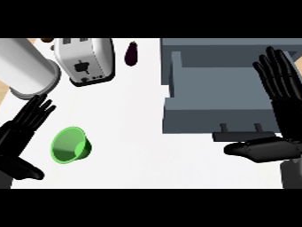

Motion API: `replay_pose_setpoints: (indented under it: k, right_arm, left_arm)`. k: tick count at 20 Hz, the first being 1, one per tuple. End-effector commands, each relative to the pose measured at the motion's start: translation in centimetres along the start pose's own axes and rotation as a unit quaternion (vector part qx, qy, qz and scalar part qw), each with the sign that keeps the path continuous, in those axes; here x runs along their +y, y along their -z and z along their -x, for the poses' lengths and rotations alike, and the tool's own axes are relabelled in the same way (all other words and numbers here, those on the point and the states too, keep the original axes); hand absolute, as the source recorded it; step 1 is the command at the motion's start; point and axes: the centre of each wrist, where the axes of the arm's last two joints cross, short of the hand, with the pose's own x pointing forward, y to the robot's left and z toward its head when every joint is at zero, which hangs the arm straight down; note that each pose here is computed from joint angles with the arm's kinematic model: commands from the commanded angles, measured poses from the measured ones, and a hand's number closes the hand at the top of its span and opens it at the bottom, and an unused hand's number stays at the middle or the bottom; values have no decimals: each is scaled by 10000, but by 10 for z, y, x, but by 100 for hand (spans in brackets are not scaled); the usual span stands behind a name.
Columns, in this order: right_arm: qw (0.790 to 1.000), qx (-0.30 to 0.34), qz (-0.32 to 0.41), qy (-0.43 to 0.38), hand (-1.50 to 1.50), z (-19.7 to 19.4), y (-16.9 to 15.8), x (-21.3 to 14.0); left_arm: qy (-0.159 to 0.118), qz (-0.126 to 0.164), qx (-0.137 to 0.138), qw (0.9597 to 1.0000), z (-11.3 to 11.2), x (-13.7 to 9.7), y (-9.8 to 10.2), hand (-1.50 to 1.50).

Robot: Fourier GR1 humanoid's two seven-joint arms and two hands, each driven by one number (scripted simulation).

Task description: Pick up the cup, place it into the drawer and close the drawer

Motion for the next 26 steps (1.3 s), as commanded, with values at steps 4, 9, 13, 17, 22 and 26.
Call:
replay_pose_setpoints:
  k: [4,9,13,17,22,26]
  right_arm:
    - [10000,-30,1,5,-150,-10,14,-8]
    - [9999,-105,30,26,-150,-7,16,15]
    - [10000,-74,-7,4,-150,-11,11,-19]
    - [10000,-5,-30,-15,-150,-4,9,-17]
    - [9998,-131,-114,61,-150,-9,14,-5]
    - [9999,-101,-76,11,-150,-6,16,-6]
  left_arm:
    - [175,-148,247,9994,49,10,-9,-150]
    - [169,-237,504,9983,86,11,-18,-150]
    - [298,-361,433,9980,102,12,-25,-150]
    - [284,-331,363,9984,111,6,-28,-150]
    - [144,-491,157,9986,116,3,-19,-150]
    - [139,-394,149,9990,120,5,-34,-150]
